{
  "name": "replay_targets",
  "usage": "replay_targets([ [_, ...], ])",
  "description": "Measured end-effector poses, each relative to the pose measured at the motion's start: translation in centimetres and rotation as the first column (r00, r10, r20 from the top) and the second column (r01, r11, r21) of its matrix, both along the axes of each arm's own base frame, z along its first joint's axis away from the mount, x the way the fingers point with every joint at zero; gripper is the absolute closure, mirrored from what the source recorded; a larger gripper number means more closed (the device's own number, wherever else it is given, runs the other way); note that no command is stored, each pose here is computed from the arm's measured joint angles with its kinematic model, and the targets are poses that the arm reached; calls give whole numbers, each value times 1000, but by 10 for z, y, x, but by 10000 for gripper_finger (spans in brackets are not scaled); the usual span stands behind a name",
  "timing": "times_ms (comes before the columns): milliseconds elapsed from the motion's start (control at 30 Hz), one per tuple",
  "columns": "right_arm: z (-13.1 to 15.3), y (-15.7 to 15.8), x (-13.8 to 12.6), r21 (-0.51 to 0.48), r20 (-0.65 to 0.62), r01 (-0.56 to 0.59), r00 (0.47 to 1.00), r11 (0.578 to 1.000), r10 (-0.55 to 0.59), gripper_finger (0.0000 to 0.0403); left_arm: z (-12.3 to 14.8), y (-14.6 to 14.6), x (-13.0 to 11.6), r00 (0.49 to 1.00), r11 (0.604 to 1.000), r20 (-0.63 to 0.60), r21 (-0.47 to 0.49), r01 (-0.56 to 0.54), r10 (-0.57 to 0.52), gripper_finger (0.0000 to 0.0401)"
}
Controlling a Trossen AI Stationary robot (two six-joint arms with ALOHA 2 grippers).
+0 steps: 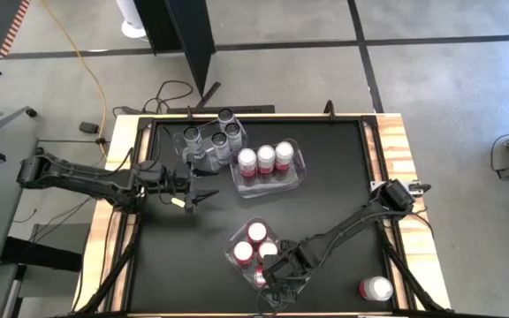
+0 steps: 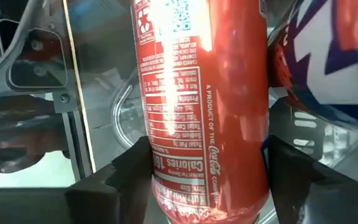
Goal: Sort soda cans
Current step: Put the orange soda can in the bottom transparent bin
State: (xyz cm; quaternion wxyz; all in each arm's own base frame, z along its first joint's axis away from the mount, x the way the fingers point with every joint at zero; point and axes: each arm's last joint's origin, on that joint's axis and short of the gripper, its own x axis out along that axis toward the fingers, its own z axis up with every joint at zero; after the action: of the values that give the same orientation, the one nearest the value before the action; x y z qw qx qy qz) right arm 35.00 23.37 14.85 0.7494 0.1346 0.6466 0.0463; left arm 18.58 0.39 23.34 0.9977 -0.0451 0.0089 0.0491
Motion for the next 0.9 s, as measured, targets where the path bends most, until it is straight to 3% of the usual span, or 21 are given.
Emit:
replay_targets([
  [533, 32, 5, 7, -68, -45, -26, 999, 997, 22, 166, 0, 0, 0, 1000, 1000, 2, -2, 0, 0, 120],
  [900, 56, 4, 2, -166, -103, -44, 994, 985, 27, 169, 0, 0, 0, 1000, 1000, 4, -3, 0, 0, 120],
])
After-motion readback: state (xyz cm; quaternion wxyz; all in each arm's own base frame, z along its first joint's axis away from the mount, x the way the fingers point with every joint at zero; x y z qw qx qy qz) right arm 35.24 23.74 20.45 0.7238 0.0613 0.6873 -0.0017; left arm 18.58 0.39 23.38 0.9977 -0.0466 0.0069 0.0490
